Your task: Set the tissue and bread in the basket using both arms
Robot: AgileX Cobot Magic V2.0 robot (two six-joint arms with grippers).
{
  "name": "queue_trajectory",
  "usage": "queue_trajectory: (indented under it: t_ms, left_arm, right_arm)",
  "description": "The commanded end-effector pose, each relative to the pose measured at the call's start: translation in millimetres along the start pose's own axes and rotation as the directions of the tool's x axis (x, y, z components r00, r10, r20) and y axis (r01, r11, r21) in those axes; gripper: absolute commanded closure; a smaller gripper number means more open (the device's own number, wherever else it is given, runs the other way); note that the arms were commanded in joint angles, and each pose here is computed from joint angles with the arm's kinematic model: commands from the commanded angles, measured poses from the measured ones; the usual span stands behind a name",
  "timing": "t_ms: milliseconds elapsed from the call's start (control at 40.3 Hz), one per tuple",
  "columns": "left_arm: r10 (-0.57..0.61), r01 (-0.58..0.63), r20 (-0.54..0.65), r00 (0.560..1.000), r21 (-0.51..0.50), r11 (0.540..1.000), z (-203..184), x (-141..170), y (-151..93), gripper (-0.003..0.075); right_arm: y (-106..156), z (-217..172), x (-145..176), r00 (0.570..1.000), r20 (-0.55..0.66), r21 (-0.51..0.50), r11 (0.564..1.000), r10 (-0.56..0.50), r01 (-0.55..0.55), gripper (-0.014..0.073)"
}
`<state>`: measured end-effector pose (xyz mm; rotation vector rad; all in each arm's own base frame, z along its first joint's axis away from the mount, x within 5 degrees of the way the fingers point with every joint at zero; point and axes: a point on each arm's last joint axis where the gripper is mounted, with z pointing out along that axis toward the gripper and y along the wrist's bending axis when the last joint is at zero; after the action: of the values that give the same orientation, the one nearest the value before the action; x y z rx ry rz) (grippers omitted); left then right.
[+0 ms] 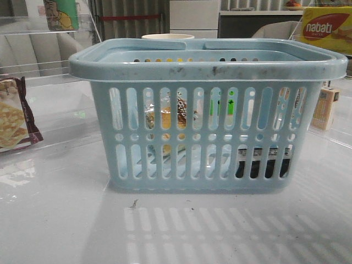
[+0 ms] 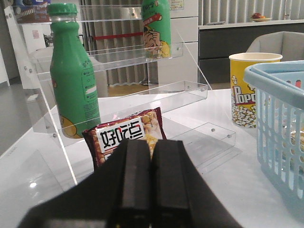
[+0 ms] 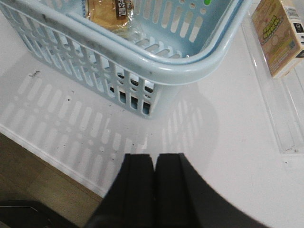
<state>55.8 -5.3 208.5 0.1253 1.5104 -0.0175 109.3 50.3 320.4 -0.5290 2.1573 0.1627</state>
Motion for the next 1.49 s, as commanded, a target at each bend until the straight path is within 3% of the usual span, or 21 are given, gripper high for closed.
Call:
queue_trajectory:
  t_ms: [0, 74, 174, 421, 595, 793, 1165, 1463]
  left_arm:
    - [-0.012, 0.013, 0.113, 0.994, -0.005, 1.0, -2, -10, 1, 0.063]
    - [-0.012, 0.013, 0.113, 0.994, -0.005, 1.0, -2, -10, 1, 0.063]
    - [-0.012, 0.013, 0.113, 0.994, -0.005, 1.0, -2, -10, 1, 0.063]
    - [-0.012, 0.013, 0.113, 0.994, -0.005, 1.0, -2, -10, 1, 0.063]
    - [-0.012, 0.013, 0.113, 0.994, -0.005, 1.0, -2, -10, 1, 0.063]
    - [-0.012, 0.013, 0.113, 0.994, -0.005, 1.0, -2, -10, 1, 0.063]
    - [-0.012, 0.013, 0.113, 0.994, -0.005, 1.0, -2, -10, 1, 0.063]
    - [-0.012, 0.013, 0.113, 0.994, -0.005, 1.0, -2, -10, 1, 0.063]
  right_arm:
    - [-4, -4, -4, 0.995, 0.096, 0.03, 1.0, -0.01, 0.007, 0.054]
    - [-8, -3, 8, 0.992, 0.124, 0.059, 0.998, 0.018, -0.026, 0.054]
    - [-11, -2, 28, 0.967, 0.249, 0.093, 0.992, 0.056, -0.081, 0.054]
    - [-12, 0, 89, 0.815, 0.577, 0.192, 0.963, 0.047, -0.191, 0.054]
    - [-12, 6, 119, 0.755, 0.653, 0.249, 0.925, 0.058, -0.286, 0.054]
    - [-13, 15, 136, 0.734, 0.676, 0.27, 0.905, 0.064, -0.328, 0.054]
    - [-13, 15, 136, 0.741, 0.668, 0.271, 0.905, 0.069, -0.328, 0.054]
    - [-13, 9, 129, 0.704, 0.709, 0.323, 0.907, -0.044, -0.268, 0.054]
